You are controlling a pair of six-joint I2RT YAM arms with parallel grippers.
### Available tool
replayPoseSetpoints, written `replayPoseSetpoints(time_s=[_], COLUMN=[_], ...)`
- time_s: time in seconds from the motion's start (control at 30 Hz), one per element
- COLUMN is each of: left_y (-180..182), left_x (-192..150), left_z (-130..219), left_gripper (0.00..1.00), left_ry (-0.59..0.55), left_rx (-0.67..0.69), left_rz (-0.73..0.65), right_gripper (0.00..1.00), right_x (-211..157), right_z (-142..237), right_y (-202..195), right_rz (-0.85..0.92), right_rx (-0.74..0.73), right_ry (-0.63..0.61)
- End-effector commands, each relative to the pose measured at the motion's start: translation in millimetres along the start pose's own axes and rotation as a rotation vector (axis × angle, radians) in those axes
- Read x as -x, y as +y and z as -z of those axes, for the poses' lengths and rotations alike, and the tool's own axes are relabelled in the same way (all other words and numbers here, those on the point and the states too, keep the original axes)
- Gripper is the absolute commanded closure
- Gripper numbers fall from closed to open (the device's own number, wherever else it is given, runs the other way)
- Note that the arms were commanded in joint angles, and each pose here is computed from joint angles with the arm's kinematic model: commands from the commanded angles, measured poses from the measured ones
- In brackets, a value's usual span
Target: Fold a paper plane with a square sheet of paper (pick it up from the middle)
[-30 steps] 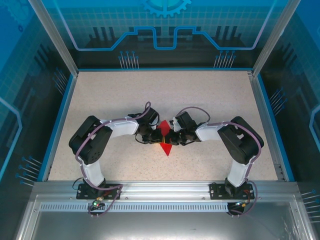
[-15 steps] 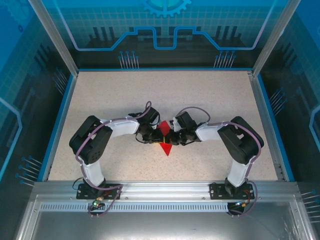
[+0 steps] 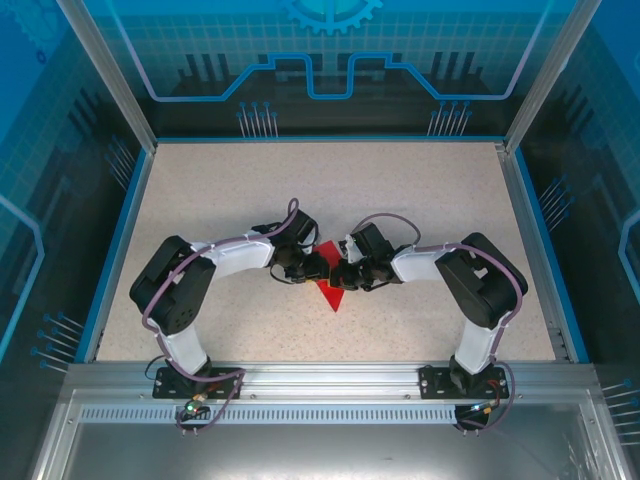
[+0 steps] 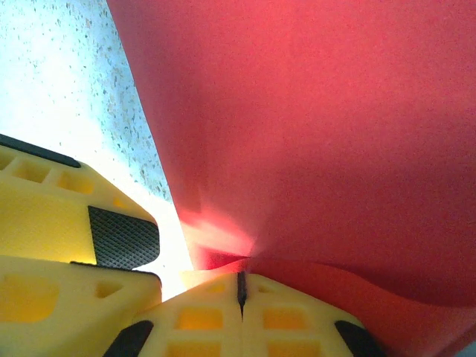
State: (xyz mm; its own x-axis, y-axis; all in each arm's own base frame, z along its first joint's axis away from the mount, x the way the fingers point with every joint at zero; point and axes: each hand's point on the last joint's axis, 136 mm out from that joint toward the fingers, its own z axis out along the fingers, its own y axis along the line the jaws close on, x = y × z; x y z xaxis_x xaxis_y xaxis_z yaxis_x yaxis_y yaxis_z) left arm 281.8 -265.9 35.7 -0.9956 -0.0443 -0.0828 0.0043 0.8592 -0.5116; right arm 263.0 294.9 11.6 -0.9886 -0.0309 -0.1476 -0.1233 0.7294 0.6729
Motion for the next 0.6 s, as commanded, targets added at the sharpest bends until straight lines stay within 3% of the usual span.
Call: replayPoseSetpoints(time_s=[0.0, 0.27, 0.57], left_y=[-0.4, 5.3, 10.7], left_x=[-4.0, -4.8, -9.7], left_z=[-1.8, -10.1, -18.1], left_gripper=[0.70, 0.68, 0.74], left_ry=[0.010, 0.030, 0.064], left_rx=[-0.013, 0.005, 0.018], left_rz=[0.006, 0.007, 0.012], right_gripper=[1.00, 1.00, 1.00], right_x=[-22.9, -22.6, -20.3], right_z=[-2.7, -0.5, 0.9], right_y=[-26.9, -25.3, -24.0], right_rz=[-0.045, -0.040, -0.043], right_rx=[-0.071, -0.067, -0.059], right_ry=[0.069, 0.065, 0.061])
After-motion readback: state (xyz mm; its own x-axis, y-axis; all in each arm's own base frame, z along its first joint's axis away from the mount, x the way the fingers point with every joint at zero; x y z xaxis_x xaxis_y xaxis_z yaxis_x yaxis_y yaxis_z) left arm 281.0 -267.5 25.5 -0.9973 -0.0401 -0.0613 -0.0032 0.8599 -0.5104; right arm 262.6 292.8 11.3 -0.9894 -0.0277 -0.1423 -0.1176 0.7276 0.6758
